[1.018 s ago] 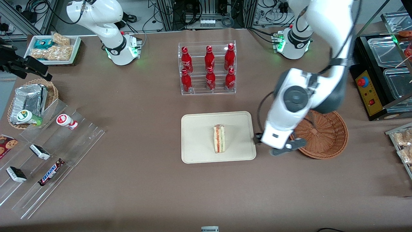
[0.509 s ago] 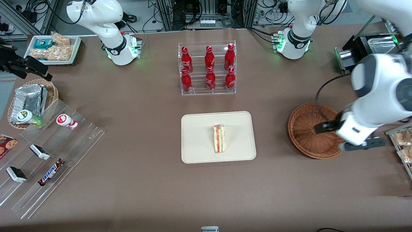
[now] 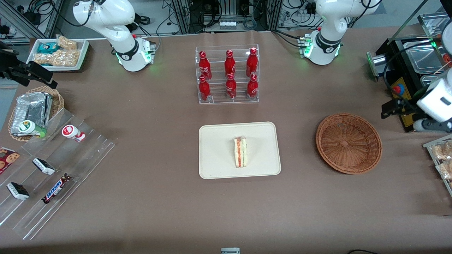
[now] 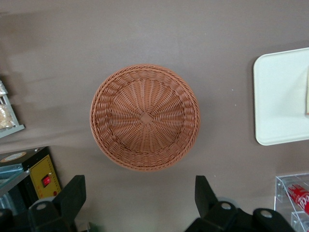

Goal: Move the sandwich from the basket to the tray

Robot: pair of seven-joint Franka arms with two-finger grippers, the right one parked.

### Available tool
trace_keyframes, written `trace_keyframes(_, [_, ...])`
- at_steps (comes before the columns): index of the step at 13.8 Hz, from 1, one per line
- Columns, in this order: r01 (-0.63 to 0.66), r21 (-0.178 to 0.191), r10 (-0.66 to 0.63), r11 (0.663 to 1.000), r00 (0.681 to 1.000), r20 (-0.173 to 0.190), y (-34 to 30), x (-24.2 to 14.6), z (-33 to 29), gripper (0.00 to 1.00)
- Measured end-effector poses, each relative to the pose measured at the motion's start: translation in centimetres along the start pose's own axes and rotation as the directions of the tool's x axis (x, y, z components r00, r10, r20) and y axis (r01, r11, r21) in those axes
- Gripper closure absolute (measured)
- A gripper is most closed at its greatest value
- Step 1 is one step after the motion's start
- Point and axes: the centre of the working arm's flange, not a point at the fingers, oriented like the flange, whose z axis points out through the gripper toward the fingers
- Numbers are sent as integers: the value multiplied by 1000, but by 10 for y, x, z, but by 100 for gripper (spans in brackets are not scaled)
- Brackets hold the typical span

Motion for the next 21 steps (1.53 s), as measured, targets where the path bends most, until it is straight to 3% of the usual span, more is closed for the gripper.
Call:
trace_keyframes(3, [-7,1,7,1000,1000,-14,5,-11,-16,0])
trace_keyframes(8, [21,-39,-22,999,1000,-12,8,-9,-13,0])
trace_keyframes(21, [51,-41,-52,998,999,-11,9,-9,-13,0])
